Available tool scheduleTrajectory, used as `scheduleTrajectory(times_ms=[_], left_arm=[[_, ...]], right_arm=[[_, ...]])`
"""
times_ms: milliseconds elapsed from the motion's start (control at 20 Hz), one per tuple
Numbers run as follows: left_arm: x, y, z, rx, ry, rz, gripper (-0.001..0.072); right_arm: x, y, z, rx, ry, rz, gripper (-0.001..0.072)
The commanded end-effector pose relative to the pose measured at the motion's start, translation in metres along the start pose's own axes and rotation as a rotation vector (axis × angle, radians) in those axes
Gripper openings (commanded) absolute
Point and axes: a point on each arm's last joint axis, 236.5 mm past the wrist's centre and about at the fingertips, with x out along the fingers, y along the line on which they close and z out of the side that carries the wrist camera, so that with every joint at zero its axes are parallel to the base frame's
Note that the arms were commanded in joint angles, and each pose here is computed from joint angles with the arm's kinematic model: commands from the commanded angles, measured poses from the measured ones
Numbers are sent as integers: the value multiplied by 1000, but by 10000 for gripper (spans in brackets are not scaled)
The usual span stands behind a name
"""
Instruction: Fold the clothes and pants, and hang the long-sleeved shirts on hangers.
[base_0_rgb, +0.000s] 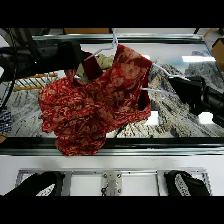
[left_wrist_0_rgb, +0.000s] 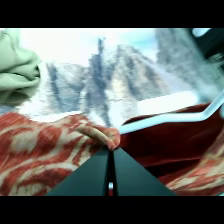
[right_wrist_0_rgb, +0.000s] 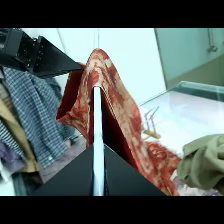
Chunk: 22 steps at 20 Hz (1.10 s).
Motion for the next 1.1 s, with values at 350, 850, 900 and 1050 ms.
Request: scheduleTrajectory(times_ms=[350,850,900,1050], left_arm=[[-9,25,22,39,3,183,12],[-4,-85,22,149,-102,-80,12],[-4,-88,21,151,-100,-85,12],[-4,-90,20,157,-98,-89,13]], right_arm=[[-4,-1,27,-89,-70,-131,6],[21,25,20,-47,-72,-40,6],[21,26,23,-40,-85,-36,5],[20,27,26,-33,-101,-30,5]])
